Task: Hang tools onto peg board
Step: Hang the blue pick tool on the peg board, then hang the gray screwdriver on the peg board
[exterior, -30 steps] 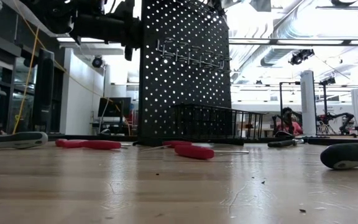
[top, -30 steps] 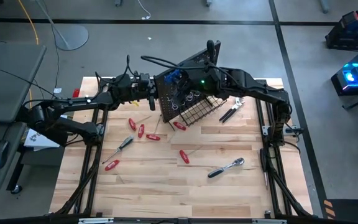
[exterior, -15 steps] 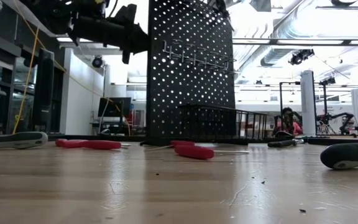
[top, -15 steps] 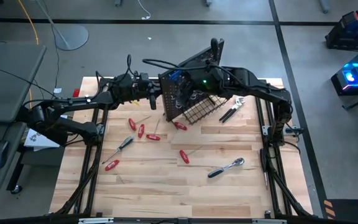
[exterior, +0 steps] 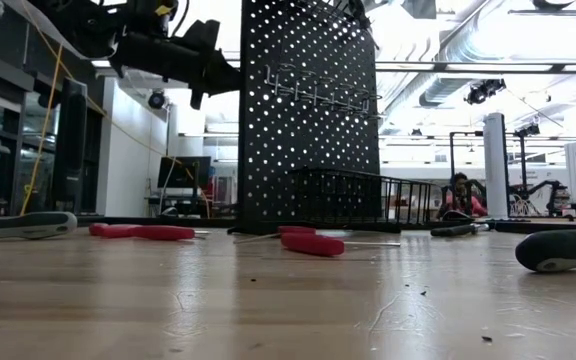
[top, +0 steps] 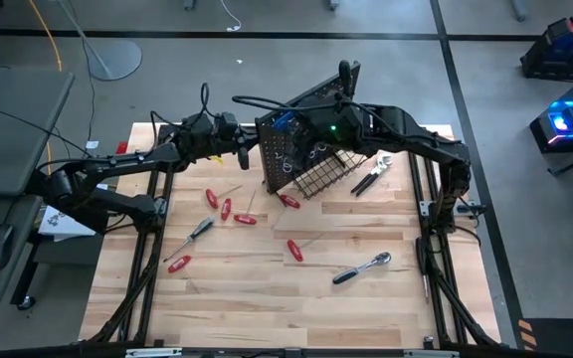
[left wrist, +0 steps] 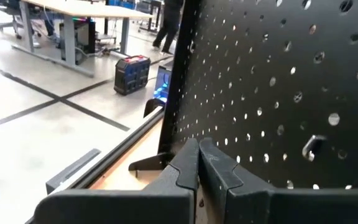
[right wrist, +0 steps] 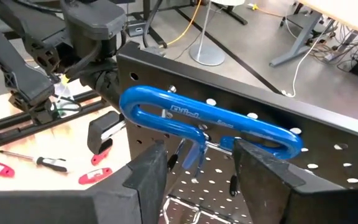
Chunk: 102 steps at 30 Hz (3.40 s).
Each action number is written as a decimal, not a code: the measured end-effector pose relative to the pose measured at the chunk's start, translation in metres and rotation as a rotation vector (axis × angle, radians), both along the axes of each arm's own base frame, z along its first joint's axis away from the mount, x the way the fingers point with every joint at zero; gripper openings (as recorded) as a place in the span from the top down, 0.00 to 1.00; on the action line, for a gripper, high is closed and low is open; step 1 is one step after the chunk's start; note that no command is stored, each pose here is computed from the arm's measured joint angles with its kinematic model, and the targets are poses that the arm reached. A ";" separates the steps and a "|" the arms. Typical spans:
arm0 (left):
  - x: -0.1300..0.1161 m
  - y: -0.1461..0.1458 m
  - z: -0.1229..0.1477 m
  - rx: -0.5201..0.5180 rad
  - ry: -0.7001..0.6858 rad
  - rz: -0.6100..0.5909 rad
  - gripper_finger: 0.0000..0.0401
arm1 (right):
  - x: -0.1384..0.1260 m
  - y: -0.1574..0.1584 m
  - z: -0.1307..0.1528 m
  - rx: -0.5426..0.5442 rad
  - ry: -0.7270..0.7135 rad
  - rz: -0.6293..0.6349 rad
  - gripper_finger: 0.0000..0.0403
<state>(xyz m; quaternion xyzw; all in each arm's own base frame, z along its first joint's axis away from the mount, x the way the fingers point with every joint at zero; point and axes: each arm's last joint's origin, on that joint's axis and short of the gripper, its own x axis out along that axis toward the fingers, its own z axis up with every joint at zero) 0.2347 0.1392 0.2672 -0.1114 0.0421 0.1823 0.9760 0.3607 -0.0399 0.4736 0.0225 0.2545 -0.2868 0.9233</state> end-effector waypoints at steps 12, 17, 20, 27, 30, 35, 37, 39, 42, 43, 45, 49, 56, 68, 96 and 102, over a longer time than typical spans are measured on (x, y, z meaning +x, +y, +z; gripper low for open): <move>-0.007 0.011 -0.001 -0.046 -0.009 0.054 1.00 | -0.035 0.007 0.030 0.000 -0.087 0.026 0.56; -0.012 0.019 -0.001 -0.091 -0.029 0.094 1.00 | -0.033 0.003 0.036 -0.019 -0.160 -0.001 0.70; -0.014 0.021 -0.001 -0.117 -0.041 0.105 1.00 | -0.021 0.001 0.035 -0.051 -0.188 0.017 0.92; -0.014 0.021 -0.001 -0.151 -0.058 0.112 1.00 | 0.004 0.001 0.023 -0.064 -0.187 0.079 0.99; -0.014 0.021 -0.001 -0.162 -0.061 0.113 1.00 | 0.010 0.001 0.017 -0.070 -0.166 0.085 1.00; -0.014 0.021 -0.001 -0.172 -0.066 0.115 1.00 | 0.009 0.002 0.016 -0.050 -0.156 0.106 1.00; -0.014 0.021 -0.001 -0.173 -0.066 0.115 1.00 | 0.009 0.002 0.015 -0.043 -0.153 0.108 1.00; -0.014 0.021 -0.001 -0.173 -0.066 0.115 1.00 | 0.010 0.005 0.015 -0.035 -0.152 0.126 1.00; -0.014 0.021 -0.001 -0.172 -0.066 0.115 1.00 | 0.014 0.005 0.011 -0.021 -0.147 0.139 1.00; -0.014 0.021 -0.001 -0.172 -0.066 0.115 1.00 | 0.015 0.005 0.010 -0.022 -0.146 0.138 1.00; -0.014 0.021 -0.001 -0.169 -0.064 0.115 1.00 | 0.017 0.005 0.010 -0.022 -0.150 0.138 1.00; -0.014 0.021 -0.001 -0.164 -0.062 0.117 1.00 | 0.019 0.005 0.011 -0.024 -0.170 0.150 1.00; -0.018 0.025 0.000 -0.124 -0.046 0.131 1.00 | 0.014 0.006 0.021 -0.050 -0.220 0.161 1.00; -0.048 0.022 0.018 -0.073 -0.014 0.149 1.00 | -0.015 0.011 0.048 -0.114 -0.294 0.125 1.00; -0.028 -0.136 -0.082 -0.308 0.907 -0.402 0.96 | -0.045 0.055 0.005 0.065 0.108 0.080 1.00; -0.037 -0.146 -0.064 -0.316 1.095 -0.335 0.81 | -0.047 0.057 0.003 0.135 0.088 0.026 1.00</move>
